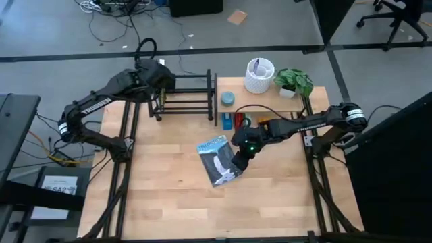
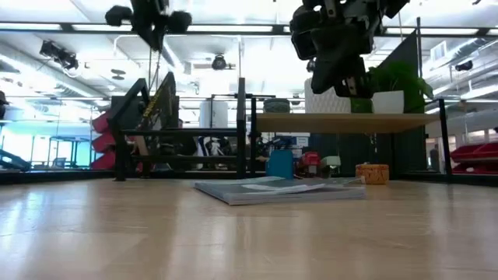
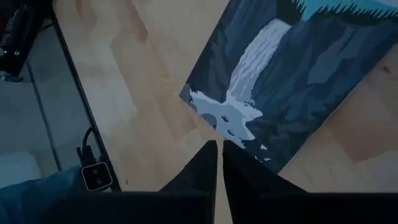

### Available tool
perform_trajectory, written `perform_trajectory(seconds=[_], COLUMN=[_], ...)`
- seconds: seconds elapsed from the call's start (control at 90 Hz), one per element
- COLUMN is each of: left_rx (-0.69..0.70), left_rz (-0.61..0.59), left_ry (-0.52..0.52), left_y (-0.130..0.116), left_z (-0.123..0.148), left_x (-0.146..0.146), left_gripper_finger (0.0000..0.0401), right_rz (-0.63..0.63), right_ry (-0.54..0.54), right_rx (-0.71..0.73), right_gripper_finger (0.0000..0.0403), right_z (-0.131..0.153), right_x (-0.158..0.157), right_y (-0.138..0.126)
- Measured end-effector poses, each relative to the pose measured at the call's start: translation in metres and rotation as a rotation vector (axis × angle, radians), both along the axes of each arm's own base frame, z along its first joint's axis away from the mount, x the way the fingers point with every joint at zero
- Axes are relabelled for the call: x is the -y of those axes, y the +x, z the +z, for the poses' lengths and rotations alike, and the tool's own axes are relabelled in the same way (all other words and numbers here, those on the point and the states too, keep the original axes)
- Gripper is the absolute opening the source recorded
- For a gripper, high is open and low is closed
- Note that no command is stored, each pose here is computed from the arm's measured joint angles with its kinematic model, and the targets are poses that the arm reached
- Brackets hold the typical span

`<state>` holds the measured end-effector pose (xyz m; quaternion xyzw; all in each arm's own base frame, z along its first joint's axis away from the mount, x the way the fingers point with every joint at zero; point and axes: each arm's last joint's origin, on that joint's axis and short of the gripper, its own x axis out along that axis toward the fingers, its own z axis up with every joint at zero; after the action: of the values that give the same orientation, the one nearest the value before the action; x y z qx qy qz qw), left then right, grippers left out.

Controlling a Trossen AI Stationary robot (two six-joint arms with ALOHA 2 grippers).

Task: Stock shelves
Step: Put the black book into the black book shelf

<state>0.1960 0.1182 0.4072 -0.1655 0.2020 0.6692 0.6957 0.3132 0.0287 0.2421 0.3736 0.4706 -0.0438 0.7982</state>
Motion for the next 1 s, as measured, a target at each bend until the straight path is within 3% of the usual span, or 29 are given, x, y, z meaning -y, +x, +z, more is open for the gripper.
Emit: perform_trajectory(seconds=[0.211, 0.4, 0.544, 0.656, 0.789, 1.0], left_rx=[0.107, -0.001, -0.016, 0.011, 0.05, 0.001], left_rz=[-0.029, -0.038, -0.041, -0.023, 0.01, 0.072], left_ry=[-0.198, -0.296, -0.325, -0.327, -0.327, -0.266], left_y=[0.004, 0.007, 0.009, 0.009, 0.009, 0.007], left_z=[-0.012, -0.043, -0.055, -0.055, -0.055, -0.058], left_x=[0.007, 0.006, 0.005, 0.006, 0.005, -0.004], left_gripper_finger=[0.004, 0.0125, 0.0209, 0.0248, 0.0263, 0.0264], right_rz=[-0.008, -0.003, 0.005, 0.008, 0.012, 0.007], right_ry=[-0.012, -0.019, -0.025, -0.027, -0.031, -0.031], right_rx=[0.001, 0.004, 0.006, 0.007, 0.009, 0.009], right_gripper_finger=[0.0, 0.0, 0.0, 0.0, 0.0, 0.0], right_z=[0.0, 0.0, 0.0, 0.0, 0.0, 0.0], right_x=[0.0, 0.001, 0.001, 0.001, 0.001, 0.003], right_y=[0.0, 0.0, 0.0, 0.0, 0.0, 0.0])
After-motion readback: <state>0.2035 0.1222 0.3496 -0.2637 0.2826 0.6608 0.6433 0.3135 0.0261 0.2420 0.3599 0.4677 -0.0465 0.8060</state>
